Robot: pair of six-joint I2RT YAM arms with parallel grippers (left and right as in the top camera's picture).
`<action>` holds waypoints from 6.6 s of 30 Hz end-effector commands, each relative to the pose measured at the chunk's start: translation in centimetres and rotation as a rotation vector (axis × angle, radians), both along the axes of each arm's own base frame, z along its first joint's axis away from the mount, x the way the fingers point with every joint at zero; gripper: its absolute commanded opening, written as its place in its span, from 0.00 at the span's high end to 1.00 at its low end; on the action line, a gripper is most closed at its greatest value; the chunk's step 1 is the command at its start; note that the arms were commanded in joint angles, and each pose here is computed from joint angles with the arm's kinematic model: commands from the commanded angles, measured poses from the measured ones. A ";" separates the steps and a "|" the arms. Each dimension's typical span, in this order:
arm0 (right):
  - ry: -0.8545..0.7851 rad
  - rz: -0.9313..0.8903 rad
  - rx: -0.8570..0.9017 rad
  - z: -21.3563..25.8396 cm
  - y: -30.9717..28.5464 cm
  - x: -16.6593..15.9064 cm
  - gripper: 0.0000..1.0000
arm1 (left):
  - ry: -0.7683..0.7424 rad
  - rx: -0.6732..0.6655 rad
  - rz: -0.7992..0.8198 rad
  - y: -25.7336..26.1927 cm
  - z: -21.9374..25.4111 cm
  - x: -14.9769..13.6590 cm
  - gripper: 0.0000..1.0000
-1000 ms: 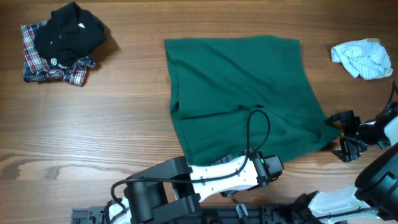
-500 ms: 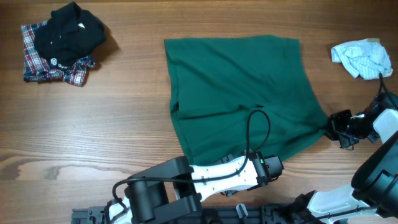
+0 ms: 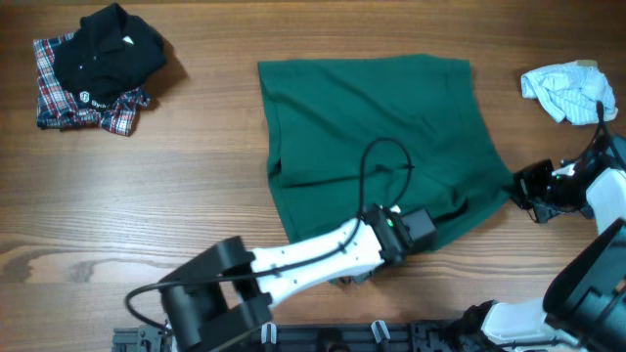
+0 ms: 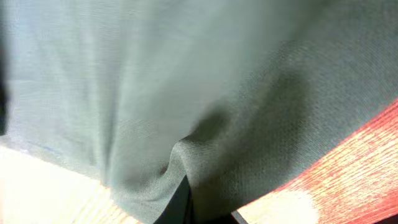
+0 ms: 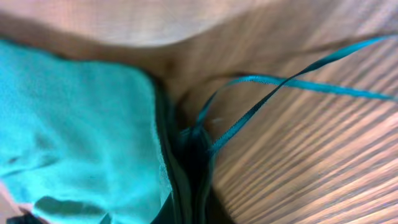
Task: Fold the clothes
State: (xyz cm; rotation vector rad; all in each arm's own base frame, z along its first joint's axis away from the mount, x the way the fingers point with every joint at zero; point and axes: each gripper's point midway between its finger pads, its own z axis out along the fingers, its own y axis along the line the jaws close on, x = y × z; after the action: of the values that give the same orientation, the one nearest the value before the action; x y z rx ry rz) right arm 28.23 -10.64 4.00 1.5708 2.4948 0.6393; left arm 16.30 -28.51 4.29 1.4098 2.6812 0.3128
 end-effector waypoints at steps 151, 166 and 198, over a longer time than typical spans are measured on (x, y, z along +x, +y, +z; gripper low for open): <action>-0.478 0.750 -0.195 7.3 20.5 17.4 0.88 | -0.186 -0.746 0.878 11.8 -3.7 31.6 0.96; -0.507 0.822 -0.162 7.6 22.5 16.9 0.76 | -0.370 -0.877 0.794 11.1 -3.3 37.0 0.95; -0.786 1.091 -0.143 1.9 33.9 20.3 0.87 | -0.205 -0.840 0.753 8.3 2.3 31.2 0.76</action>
State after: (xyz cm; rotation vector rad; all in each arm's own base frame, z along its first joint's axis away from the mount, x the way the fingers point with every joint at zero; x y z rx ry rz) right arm 48.74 22.88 7.05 -0.2459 2.3871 0.8552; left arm 48.01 -18.55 8.47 0.0751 2.5024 -0.5060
